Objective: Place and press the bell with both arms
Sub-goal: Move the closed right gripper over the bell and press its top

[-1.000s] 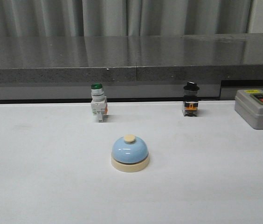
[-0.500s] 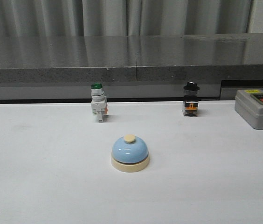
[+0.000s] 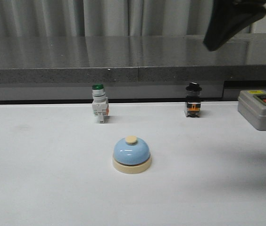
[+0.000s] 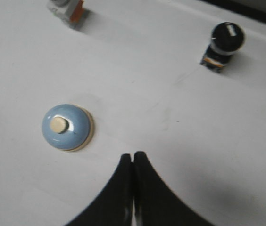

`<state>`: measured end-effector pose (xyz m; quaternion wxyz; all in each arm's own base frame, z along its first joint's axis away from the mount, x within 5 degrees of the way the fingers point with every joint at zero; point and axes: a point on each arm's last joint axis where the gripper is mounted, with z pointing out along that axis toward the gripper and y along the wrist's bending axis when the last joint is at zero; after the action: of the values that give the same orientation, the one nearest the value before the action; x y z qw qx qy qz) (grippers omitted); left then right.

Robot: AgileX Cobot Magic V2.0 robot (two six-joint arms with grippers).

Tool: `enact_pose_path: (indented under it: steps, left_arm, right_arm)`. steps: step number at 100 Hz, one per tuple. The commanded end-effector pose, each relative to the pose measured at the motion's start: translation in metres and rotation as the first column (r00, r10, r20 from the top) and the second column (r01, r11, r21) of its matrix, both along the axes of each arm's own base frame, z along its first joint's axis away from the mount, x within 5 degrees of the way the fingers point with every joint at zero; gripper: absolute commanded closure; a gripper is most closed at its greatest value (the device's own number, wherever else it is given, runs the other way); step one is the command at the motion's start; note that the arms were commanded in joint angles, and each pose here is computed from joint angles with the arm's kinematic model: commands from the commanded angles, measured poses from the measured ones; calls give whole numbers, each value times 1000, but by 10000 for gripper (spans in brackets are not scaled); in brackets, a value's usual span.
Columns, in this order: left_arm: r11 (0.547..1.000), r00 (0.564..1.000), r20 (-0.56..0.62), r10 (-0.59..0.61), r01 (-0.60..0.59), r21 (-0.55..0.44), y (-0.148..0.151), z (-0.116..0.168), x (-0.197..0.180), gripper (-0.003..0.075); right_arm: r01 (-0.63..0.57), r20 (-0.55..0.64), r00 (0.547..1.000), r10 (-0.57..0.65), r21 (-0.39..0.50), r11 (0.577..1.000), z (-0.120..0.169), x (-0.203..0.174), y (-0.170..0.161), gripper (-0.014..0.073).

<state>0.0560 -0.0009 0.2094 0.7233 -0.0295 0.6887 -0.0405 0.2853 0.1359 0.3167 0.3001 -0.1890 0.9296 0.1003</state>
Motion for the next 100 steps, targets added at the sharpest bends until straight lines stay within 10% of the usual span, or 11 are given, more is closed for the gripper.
enact_pose_path:
  steps: [1, 44, 100]
  left_arm:
    - [1000, 998, 67, 9, -8, -16, 1, -5, -1, 741]
    - [1000, 998, 67, 9, -8, -16, 1, -5, -1, 741]
    - [1000, 998, 67, 9, -8, -16, 1, -5, -1, 741]
  right_arm:
    - [-46, 38, 998, 45, 33, 998, 13, 7, 19, 655]
    - [-220, -159, 965, 210, -51, 974, -41, 33, 99, 655]
    - [-235, -260, 943, 205, -88, 968, -92, 48, 116, 655]
